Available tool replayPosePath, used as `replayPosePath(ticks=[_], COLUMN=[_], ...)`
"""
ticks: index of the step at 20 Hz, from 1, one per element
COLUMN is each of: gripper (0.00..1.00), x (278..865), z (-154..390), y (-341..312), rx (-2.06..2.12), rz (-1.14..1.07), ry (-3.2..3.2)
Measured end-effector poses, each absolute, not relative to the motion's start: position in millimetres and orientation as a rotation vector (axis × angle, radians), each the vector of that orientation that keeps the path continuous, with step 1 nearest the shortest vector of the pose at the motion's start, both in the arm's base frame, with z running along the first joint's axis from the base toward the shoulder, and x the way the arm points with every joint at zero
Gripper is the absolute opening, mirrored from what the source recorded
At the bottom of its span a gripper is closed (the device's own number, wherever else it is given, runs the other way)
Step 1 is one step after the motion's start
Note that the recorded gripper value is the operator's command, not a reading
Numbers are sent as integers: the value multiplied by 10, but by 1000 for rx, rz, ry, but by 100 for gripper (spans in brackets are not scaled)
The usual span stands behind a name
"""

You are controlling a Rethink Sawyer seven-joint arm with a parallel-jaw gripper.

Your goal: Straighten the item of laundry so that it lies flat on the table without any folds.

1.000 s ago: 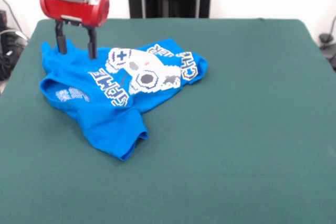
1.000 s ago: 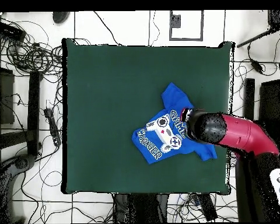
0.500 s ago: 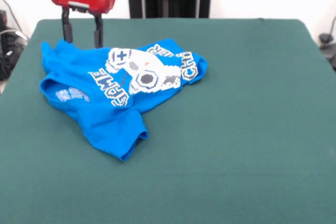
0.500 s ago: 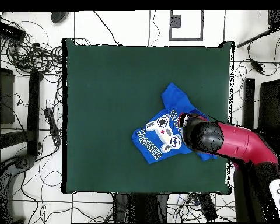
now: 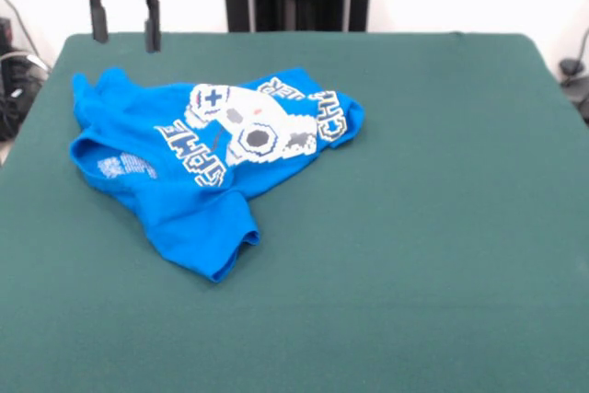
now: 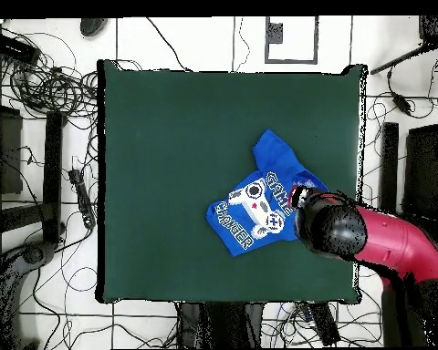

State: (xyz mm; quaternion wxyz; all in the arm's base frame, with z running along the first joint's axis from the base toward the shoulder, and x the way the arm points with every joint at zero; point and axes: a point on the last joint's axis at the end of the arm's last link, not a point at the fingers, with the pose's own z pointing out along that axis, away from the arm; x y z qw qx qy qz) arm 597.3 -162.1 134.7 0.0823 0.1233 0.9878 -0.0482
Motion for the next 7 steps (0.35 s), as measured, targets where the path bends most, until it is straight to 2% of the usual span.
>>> replayPosePath(ticks=[7], gripper=[100], x=[5991], z=[1720], y=[-1936], rx=[420], rz=[-199], ry=[2878])
